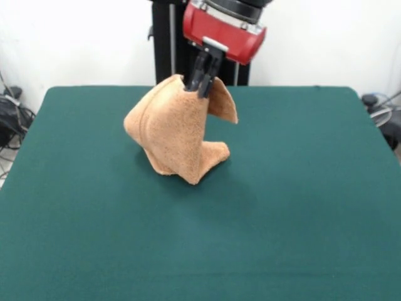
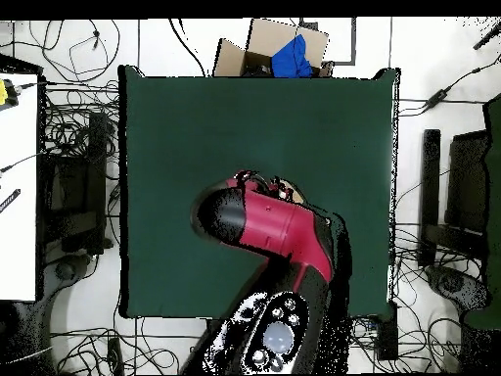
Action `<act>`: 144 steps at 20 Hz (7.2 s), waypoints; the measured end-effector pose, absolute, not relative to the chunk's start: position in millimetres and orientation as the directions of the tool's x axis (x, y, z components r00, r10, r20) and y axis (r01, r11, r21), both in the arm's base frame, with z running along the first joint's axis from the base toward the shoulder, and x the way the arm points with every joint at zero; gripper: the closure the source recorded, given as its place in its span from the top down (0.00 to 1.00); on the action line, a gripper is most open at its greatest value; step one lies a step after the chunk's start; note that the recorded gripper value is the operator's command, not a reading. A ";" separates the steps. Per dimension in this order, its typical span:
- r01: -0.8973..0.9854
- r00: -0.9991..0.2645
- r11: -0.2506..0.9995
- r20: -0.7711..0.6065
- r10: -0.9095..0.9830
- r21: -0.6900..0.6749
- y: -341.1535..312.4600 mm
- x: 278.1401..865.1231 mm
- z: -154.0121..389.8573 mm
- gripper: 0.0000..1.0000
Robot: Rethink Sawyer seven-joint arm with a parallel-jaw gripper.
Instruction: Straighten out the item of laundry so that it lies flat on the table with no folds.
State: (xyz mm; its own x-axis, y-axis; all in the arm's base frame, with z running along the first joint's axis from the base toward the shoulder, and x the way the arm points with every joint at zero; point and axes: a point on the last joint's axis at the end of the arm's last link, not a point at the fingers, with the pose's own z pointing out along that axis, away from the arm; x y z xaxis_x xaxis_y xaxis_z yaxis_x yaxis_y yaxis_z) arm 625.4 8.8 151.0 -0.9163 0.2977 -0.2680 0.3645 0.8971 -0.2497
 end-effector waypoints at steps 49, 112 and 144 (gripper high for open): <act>0.472 -0.870 0.848 -0.281 0.405 -0.240 -47.8 655.3 261.0 0.00; 0.523 -0.852 0.724 -0.258 0.456 -0.450 -29.3 589.7 176.9 0.00; 0.626 -0.779 0.726 -0.205 0.592 -0.283 -33.8 532.4 182.1 0.00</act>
State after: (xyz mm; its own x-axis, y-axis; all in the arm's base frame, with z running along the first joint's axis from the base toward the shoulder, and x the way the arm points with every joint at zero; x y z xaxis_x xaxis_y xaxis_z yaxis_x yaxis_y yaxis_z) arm 532.4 -33.8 182.1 -0.7795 0.5918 -0.2053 0.6261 0.7264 -0.2833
